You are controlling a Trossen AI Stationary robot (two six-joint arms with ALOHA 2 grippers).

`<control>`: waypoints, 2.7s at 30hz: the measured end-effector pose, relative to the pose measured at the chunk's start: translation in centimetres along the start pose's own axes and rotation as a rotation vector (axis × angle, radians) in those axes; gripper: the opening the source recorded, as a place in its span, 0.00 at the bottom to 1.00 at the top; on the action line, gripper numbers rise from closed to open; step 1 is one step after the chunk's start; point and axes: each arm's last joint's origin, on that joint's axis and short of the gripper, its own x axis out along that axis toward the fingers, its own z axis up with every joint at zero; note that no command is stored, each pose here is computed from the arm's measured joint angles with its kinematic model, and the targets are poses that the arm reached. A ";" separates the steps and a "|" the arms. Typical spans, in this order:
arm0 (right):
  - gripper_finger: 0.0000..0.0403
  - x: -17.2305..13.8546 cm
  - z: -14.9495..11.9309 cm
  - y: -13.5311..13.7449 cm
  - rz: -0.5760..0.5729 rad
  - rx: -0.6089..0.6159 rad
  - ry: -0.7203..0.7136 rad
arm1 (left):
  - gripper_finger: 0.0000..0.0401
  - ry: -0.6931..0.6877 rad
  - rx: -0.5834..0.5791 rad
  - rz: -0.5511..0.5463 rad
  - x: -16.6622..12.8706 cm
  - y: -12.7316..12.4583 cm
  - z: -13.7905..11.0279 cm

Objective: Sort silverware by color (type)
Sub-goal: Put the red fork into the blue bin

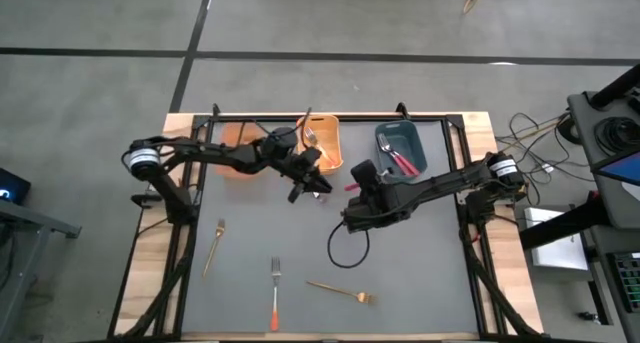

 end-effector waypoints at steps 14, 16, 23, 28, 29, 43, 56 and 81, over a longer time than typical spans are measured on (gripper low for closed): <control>0.09 0.0 0.2 -0.2 -0.032 -0.118 -0.007 | 0.42 0.103 -0.036 0.086 2.8 2.4 1.9; 0.09 0.0 0.2 -0.2 -0.049 -0.141 0.001 | 0.45 0.101 -0.045 0.083 3.0 2.5 2.0; 0.09 0.0 0.4 -0.4 -0.074 -0.189 -0.003 | 0.48 0.096 -0.068 0.079 3.9 3.0 2.4; 0.09 -0.1 0.5 -0.5 -0.101 -0.185 -0.001 | 0.48 0.093 -0.072 0.079 3.9 3.0 2.4; 0.09 -0.1 0.5 -0.5 -0.107 -0.192 -0.002 | 0.48 0.088 -0.069 0.081 3.9 3.0 2.5; 0.09 -0.1 1.2 -1.3 -0.232 -0.293 0.007 | 0.47 0.062 -0.067 0.085 4.0 3.1 2.6; 0.17 -0.2 1.3 -1.4 -0.232 -0.285 0.000 | 0.04 0.069 -0.065 0.134 4.0 3.1 2.5; 0.43 -3.4 -1.8 -3.6 -0.382 0.074 -0.027 | 0.03 -0.027 0.058 0.283 2.0 2.8 4.9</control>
